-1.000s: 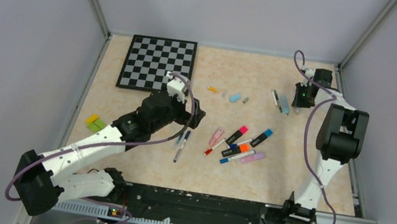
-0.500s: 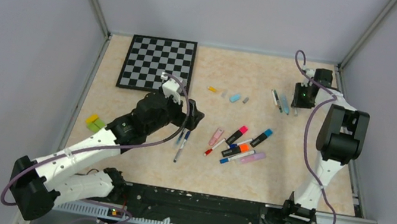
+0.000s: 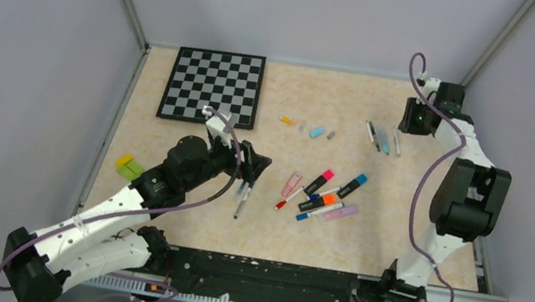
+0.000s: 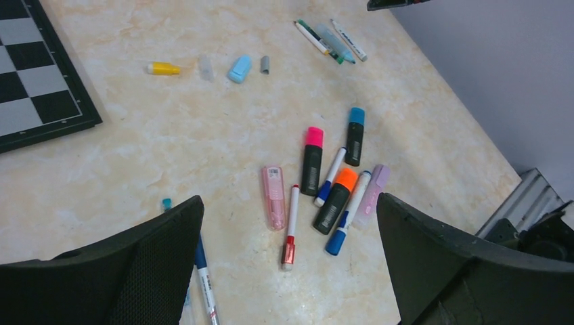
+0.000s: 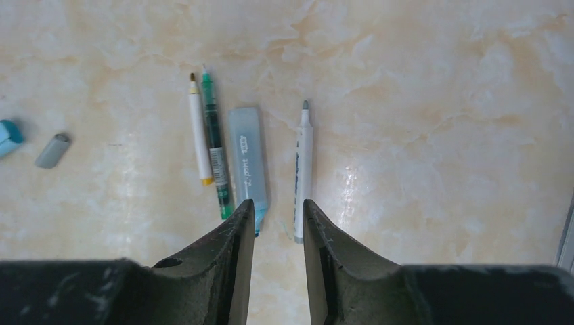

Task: Open the pen caps
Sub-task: Place the pen at the center of the board, then pick up the pen from the center of the board.

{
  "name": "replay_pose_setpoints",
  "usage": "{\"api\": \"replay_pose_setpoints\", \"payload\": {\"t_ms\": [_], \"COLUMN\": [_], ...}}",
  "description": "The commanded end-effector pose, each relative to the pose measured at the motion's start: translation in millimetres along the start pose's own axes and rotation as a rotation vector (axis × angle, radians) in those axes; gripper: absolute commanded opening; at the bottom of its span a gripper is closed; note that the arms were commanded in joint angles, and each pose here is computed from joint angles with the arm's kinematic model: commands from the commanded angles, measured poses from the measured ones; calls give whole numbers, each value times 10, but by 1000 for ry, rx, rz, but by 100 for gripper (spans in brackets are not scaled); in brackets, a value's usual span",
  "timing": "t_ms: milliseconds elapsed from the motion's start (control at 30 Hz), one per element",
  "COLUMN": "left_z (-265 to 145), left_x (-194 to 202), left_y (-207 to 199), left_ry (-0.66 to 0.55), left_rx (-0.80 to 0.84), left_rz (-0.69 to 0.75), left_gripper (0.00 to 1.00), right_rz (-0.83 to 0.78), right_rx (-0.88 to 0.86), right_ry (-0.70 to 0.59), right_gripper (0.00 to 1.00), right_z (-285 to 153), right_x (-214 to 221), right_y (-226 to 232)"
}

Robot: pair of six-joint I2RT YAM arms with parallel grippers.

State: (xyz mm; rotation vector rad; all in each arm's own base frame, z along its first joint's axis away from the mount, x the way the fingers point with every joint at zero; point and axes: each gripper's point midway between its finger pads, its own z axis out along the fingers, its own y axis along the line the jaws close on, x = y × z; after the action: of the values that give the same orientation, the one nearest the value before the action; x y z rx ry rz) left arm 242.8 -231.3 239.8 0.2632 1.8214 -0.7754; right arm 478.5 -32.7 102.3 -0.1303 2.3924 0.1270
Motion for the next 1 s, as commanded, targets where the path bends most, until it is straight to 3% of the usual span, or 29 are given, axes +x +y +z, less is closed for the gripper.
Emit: {"api": "replay_pose_setpoints", "payload": {"t_ms": [0, 133, 300, 500, 733, 967], "left_z": [-87, -83, -56, -82, -28, 222], "left_x": [-105, 117, 516, 861, 1064, 1328], "left_y": [-234, -231, -27, 219, 637, 849], "left_ry": [-69, 25, 200, 332, 422, 581], "left_rx": [143, 150, 44, -75, -303, -411], "left_rz": [-36, -64, -77, -69, -18, 55], "left_gripper": [99, 99, 99, 99, 96, 80], "right_rz": [1, -38, -71, -76, -124, -127], "right_rx": [-95, -306, -650, -859, -876, -848], "right_ry": [-79, -96, -170, -259, -386, -388], "right_gripper": [32, 33, 32, 27, 25, 23], "right_z": [-439, -792, -1414, -1849, -2037, -1991], "right_x": [-139, 35, 300, 592, 760, 809], "right_y": [187, 579, 1216, 1636, 1770, 1744]}}
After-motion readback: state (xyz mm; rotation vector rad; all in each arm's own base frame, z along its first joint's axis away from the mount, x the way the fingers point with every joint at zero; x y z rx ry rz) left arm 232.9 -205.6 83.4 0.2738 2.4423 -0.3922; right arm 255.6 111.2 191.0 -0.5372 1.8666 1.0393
